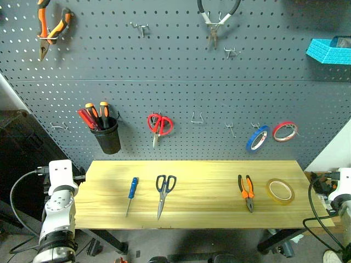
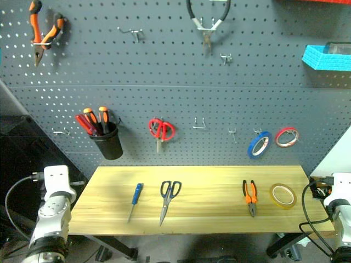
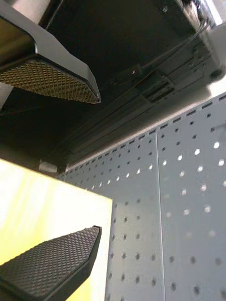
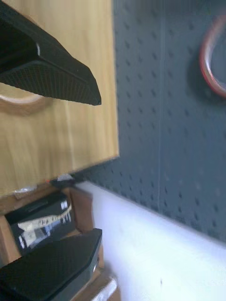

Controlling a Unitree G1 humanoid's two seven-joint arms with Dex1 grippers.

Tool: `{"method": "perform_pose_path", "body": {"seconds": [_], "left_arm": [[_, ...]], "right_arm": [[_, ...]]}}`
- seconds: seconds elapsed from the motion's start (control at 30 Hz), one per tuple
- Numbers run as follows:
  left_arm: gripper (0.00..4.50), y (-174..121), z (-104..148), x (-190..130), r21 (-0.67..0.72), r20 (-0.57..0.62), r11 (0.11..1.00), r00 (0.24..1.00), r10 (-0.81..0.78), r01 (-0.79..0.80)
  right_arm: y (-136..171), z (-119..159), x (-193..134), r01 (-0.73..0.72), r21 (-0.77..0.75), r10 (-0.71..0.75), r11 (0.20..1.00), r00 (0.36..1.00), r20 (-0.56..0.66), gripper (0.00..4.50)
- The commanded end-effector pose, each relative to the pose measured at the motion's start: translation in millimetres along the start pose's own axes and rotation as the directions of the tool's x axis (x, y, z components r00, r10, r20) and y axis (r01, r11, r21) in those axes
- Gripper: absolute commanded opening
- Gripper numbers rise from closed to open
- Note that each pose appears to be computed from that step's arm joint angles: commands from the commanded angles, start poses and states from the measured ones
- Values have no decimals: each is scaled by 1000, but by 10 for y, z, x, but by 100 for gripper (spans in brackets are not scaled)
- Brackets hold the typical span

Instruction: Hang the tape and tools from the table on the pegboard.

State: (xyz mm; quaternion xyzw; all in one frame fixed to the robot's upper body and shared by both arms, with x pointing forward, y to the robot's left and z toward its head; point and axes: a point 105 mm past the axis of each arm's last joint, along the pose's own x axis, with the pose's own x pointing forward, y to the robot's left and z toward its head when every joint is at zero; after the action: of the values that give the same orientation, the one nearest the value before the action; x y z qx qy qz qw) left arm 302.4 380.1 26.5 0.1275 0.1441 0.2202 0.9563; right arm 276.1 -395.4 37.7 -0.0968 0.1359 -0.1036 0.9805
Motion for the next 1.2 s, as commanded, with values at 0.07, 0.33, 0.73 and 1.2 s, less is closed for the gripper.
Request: {"method": "perform_pose_path", "body": {"seconds": [0.07, 0.33, 0.73, 1.2], "left_arm": [[443, -494, 355, -164, 56, 77, 982, 979, -187, 183], [443, -1374, 758, -617, 173, 144, 839, 830, -539, 516], [443, -2227, 1369, -1577, 396, 135, 279, 245, -960, 875], [445, -2223, 1421, -2192, 506, -59, -243, -247, -967, 828]], "right_arm": [[323, 306, -35, -118, -60, 120, 991, 992, 27, 450], [770, 261, -188, -273, -63, 265, 960, 957, -118, 450], [972, 77, 172, -357, -19, 331, 934, 882, -335, 450], [1067, -110, 523, -453, 55, 416, 890, 756, -506, 413]]}}
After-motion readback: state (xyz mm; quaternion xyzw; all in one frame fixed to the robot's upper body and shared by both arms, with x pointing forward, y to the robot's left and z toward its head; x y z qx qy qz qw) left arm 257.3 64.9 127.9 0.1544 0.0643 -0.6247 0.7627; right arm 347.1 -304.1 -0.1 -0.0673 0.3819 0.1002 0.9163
